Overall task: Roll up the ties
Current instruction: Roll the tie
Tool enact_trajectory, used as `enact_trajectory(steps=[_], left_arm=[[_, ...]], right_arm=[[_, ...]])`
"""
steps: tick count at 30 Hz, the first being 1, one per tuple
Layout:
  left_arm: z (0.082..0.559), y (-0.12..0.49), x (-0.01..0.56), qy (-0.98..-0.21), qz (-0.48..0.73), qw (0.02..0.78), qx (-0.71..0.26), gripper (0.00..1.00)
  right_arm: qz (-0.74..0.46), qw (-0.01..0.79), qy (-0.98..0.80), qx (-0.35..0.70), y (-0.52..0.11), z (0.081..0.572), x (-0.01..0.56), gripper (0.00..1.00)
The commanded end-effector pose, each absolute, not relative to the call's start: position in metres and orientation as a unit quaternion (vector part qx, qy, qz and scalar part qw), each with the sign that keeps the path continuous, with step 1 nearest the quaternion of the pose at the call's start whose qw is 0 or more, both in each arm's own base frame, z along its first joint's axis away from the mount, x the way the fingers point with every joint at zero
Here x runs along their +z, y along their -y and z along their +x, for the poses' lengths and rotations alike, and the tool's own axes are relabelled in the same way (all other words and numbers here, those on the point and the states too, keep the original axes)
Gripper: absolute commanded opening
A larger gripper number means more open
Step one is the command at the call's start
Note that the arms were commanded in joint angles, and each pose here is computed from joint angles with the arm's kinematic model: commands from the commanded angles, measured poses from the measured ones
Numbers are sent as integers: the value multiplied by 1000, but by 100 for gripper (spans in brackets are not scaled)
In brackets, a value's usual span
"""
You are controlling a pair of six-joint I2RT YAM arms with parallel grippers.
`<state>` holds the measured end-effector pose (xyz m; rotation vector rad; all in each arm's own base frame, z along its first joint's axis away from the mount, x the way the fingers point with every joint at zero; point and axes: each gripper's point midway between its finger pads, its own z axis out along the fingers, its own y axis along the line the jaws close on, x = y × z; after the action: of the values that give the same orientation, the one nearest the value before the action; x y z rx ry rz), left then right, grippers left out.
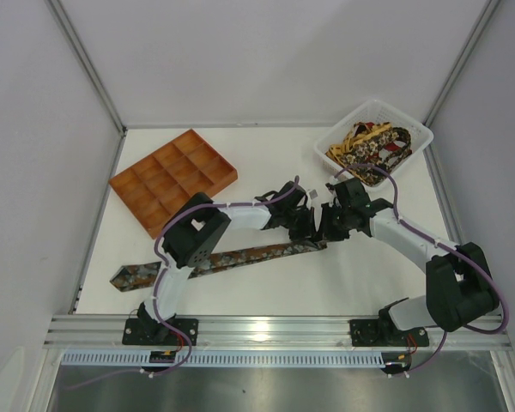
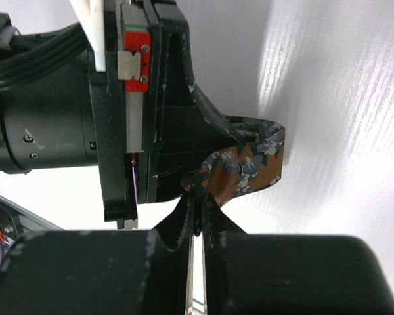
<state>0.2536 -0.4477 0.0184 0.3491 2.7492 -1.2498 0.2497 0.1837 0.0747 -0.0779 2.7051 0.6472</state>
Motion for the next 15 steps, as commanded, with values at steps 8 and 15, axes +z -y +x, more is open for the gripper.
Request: enact_trajectory(steps=[8,15], left_arm=[[243,414,20,-921,110,65,-367,0],[240,398,39,-919,121,85,-366,1]], right_arm=[[-33,195,-955,222,-186,260,87,0],[-38,194,-957,214,-183,259,85,0]])
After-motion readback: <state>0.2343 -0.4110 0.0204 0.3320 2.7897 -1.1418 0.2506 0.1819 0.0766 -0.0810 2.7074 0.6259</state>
